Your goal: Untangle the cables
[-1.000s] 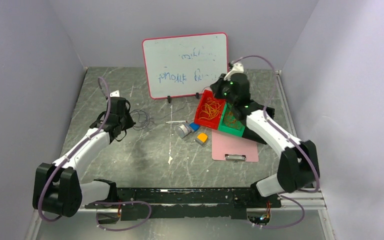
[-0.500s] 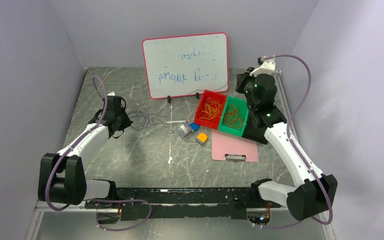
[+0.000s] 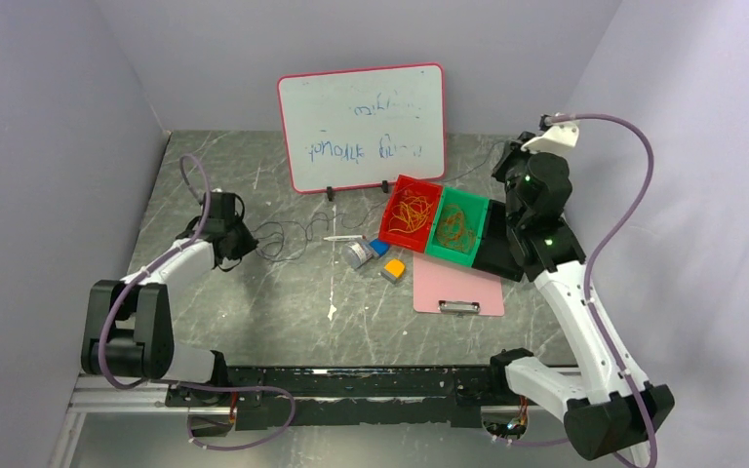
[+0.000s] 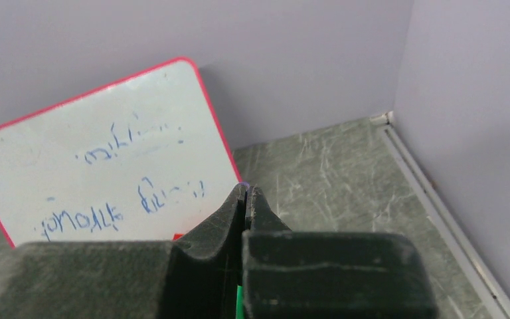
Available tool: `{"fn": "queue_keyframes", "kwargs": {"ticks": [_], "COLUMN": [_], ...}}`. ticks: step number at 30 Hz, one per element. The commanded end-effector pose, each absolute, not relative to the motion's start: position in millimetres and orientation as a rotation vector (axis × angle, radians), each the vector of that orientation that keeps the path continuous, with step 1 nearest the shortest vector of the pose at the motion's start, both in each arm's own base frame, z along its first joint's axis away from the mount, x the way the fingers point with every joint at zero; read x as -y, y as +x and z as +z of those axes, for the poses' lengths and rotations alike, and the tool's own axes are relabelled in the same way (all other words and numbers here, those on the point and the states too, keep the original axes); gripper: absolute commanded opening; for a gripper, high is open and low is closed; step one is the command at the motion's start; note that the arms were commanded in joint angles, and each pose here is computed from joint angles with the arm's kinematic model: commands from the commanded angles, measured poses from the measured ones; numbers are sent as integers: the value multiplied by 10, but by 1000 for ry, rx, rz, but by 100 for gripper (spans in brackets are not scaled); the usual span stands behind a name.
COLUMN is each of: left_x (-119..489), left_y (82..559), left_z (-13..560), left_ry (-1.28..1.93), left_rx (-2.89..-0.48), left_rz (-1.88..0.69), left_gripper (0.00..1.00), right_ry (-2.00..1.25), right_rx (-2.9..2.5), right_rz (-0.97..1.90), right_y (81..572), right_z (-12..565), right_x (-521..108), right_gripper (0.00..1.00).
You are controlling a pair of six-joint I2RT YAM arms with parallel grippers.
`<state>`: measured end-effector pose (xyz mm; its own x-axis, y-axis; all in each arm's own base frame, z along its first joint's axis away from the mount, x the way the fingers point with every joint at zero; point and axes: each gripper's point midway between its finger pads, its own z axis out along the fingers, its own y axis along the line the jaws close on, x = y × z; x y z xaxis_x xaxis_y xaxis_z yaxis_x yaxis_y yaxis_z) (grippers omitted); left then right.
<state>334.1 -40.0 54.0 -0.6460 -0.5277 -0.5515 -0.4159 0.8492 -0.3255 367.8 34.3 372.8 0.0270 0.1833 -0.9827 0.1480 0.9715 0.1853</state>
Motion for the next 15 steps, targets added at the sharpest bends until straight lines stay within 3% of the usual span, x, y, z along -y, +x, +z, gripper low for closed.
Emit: {"fn": "queue_keyframes", "kwargs": {"ticks": [1,8,12,15], "left_x": [423,498,547,602], "left_y": [3359,3333,3340,3398], "left_z": [413,123,54,184], "left_ry": [-718,-753,-759,-724], "left_rx": [-2361,-2404,-2412,-2357], "left_rz": [-261,-301,-335,-396], "left_gripper": [17,7,7,13], "right_ry": [311,292,256,191], "right_rx": [-1418,-1361,-1343,-1343], "right_rz": [-42,-53,-47,-13], "right_y": [3439,3279,3227,3226], "right_z": [4248,4536,4633,4669], "right_x": [-92,-37,-61,-165], "right_gripper": [0,0,0,0]}}
